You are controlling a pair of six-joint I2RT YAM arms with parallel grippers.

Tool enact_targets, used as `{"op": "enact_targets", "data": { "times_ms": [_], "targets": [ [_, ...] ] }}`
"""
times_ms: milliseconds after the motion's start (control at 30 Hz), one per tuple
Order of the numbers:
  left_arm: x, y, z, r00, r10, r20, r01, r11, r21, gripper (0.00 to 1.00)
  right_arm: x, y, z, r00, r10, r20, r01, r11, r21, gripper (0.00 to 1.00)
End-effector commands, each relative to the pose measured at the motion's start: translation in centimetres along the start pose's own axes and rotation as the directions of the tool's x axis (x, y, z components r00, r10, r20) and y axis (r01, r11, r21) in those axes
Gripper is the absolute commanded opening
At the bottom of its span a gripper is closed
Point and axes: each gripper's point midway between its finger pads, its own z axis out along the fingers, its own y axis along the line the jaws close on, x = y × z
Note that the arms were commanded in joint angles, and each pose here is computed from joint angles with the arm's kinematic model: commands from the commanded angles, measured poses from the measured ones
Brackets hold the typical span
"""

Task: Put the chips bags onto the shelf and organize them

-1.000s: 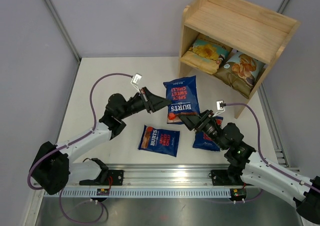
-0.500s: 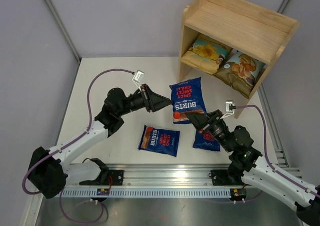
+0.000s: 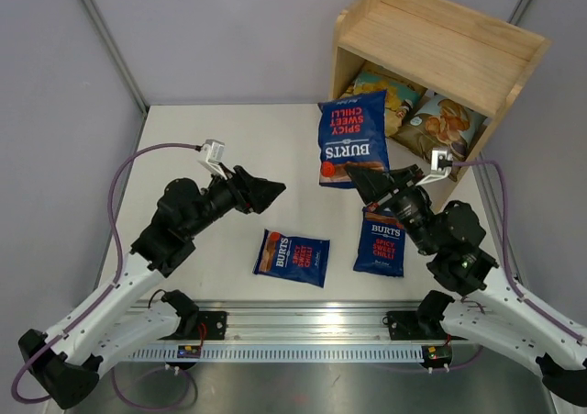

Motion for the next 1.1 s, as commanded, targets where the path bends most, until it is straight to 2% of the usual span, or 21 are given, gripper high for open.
{"op": "enact_targets", "data": {
  "times_ms": [0, 67, 100, 133, 167, 267, 300, 367, 533, 633, 700, 900, 1067],
  "targets": [
    [-0.8, 1.8, -1.9, 0.997, 0.073, 0.013, -0.070, 0.989, -0.128, 0.76, -6.2, 1.6, 2.2, 0.988, -0.069, 0.140, 0.057, 0.994, 0.089, 0.01],
    [-1.5, 1.6, -2.9, 0.994, 0.104, 0.023, -0.099, 0.985, -0.145, 0.81, -6.8, 0.8, 4.3, 0.985, -0.116, 0.125, 0.094, 0.982, 0.166, 0.00],
    [-1.0, 1.9, -3.3, 0.995, 0.104, -0.003, -0.103, 0.981, -0.166, 0.83, -8.8, 1.8, 4.9, 0.981, -0.118, 0.151, 0.092, 0.981, 0.173, 0.00],
    [-1.1, 2.0, -3.7, 0.994, 0.111, -0.006, -0.110, 0.978, -0.176, 0.88, -9.4, 1.6, 5.7, 0.981, -0.106, 0.163, 0.075, 0.979, 0.190, 0.00],
    [-1.2, 2.2, -4.1, 0.992, 0.123, -0.007, -0.122, 0.974, -0.189, 0.99, -10.0, 0.0, 7.0, 0.978, -0.121, 0.172, 0.078, 0.969, 0.236, 0.00],
    [-1.4, 2.3, -5.5, 0.989, 0.144, -0.016, -0.144, 0.965, -0.217, 0.99, -12.7, -1.4, 9.0, 0.970, -0.087, 0.229, 0.019, 0.959, 0.282, 0.00],
    [-1.3, 2.3, -6.3, 0.989, 0.146, -0.035, -0.150, 0.961, -0.234, 0.99, -14.9, -1.7, 9.2, 0.955, -0.094, 0.282, 0.006, 0.954, 0.298, 0.00],
    [-1.9, 3.5, -7.2, 0.986, 0.162, -0.025, -0.161, 0.935, -0.315, 0.99, -15.9, -3.2, 10.3, 0.938, -0.106, 0.329, -0.015, 0.939, 0.345, 0.00],
    [-2.2, 4.2, -10.1, 0.981, 0.192, -0.023, -0.187, 0.907, -0.377, 0.99, -19.3, -5.7, 12.7, 0.898, -0.102, 0.428, -0.082, 0.918, 0.389, 0.00],
    [-2.1, 4.5, -11.1, 0.979, 0.200, -0.025, -0.194, 0.900, -0.391, 0.99, -19.6, -8.9, 14.5, 0.884, -0.046, 0.464, -0.167, 0.898, 0.407, 0.00],
    [-2.2, 4.5, -12.0, 0.977, 0.211, -0.013, -0.198, 0.896, -0.398, 0.99, -19.0, -12.2, 15.9, 0.876, -0.022, 0.482, -0.229, 0.860, 0.456, 0.00],
    [-1.6, 5.4, -12.6, 0.973, 0.226, -0.039, -0.221, 0.877, -0.427, 0.99, -18.6, -15.3, 18.5, 0.857, 0.023, 0.515, -0.323, 0.803, 0.502, 0.00],
    [-1.0, 6.0, -12.4, 0.972, 0.226, -0.057, -0.228, 0.870, -0.438, 0.99, -17.7, -18.1, 19.8, 0.809, 0.088, 0.582, -0.441, 0.745, 0.501, 0.00]
  ]
}}
